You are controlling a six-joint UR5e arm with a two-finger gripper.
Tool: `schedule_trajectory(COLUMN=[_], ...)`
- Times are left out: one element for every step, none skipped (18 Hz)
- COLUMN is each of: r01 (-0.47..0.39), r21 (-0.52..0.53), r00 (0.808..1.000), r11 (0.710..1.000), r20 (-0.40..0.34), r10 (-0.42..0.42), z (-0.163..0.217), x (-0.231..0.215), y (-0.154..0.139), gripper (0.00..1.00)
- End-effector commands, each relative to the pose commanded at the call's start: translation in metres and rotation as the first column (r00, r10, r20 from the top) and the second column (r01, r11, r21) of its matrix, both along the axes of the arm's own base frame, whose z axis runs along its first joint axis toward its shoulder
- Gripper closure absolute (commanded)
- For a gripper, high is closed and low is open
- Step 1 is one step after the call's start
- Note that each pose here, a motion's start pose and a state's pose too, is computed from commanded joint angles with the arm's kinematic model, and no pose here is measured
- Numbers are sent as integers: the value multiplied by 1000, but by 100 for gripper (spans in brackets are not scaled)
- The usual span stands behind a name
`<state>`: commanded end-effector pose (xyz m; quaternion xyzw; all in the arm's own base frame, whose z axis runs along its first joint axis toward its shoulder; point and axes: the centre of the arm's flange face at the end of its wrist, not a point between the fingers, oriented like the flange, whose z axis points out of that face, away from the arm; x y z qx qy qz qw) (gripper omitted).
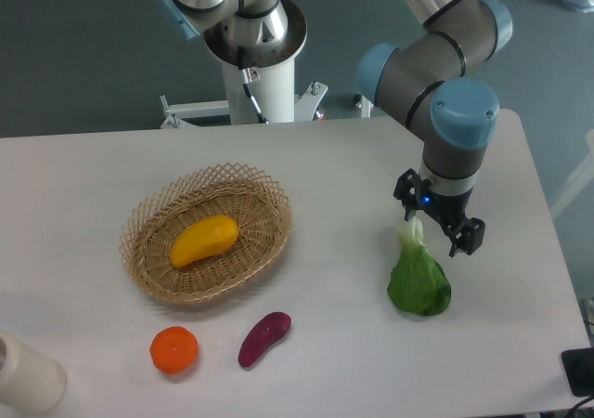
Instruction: Place the mango in the basket
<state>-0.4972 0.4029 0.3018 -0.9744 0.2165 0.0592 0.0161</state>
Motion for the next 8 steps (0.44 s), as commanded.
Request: schedule_trajectory(r01=[-2, -3, -6, -10, -13, -13, -15, -16], r21=[-1, 2, 2, 5, 5, 5, 5, 6], r00=[1000, 1000, 1000, 1000, 1000, 1000, 1000, 1000], r11=[1000, 1000, 1000, 1000, 1000, 1000, 1000, 1000], r20=[1, 3, 3, 4, 4, 4, 4, 5], r10=[2, 3, 6, 10, 13, 13, 15, 16], z=[-1, 0, 0, 0, 0, 0, 0, 0], x=[0, 0, -1, -3, -3, -3, -4, -4], y=[-1, -1, -2, -4, -6, -6, -7, -8], gripper=[0, 0, 0, 0, 0, 0, 0, 0])
